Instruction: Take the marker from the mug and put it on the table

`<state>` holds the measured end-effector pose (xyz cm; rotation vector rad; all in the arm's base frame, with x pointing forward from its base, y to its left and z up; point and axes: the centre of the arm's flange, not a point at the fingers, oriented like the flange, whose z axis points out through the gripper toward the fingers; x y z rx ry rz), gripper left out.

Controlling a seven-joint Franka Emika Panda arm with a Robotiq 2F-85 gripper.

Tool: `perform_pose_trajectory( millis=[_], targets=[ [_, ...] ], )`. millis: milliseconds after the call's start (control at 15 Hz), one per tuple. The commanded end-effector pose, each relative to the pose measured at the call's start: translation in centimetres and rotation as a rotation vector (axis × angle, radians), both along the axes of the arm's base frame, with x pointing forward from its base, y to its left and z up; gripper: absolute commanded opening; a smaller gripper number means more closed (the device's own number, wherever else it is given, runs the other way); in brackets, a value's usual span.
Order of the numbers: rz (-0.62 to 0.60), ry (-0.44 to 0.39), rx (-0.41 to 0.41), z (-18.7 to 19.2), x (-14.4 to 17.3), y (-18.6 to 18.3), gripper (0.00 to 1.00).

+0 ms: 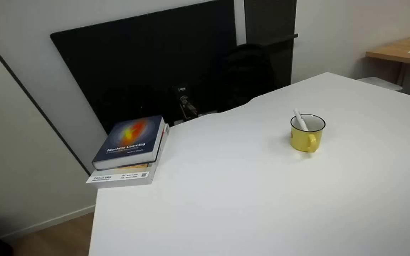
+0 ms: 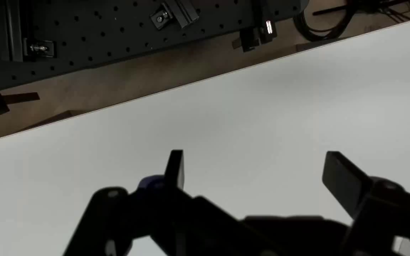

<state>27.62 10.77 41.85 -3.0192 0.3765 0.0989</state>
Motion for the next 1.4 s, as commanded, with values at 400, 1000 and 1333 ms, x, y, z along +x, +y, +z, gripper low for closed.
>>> perform_pose_trajectory(
  millis=[400,1000,1333],
  targets=[
    [0.0,0.0,0.0,0.0,0.0,0.0,1.0],
    [0.068,0.072,0.073,-0.7,6.8,-4.5,1.0],
    [0.102,0.174,0.161,-2.9,15.1,-9.0,1.0]
  ],
)
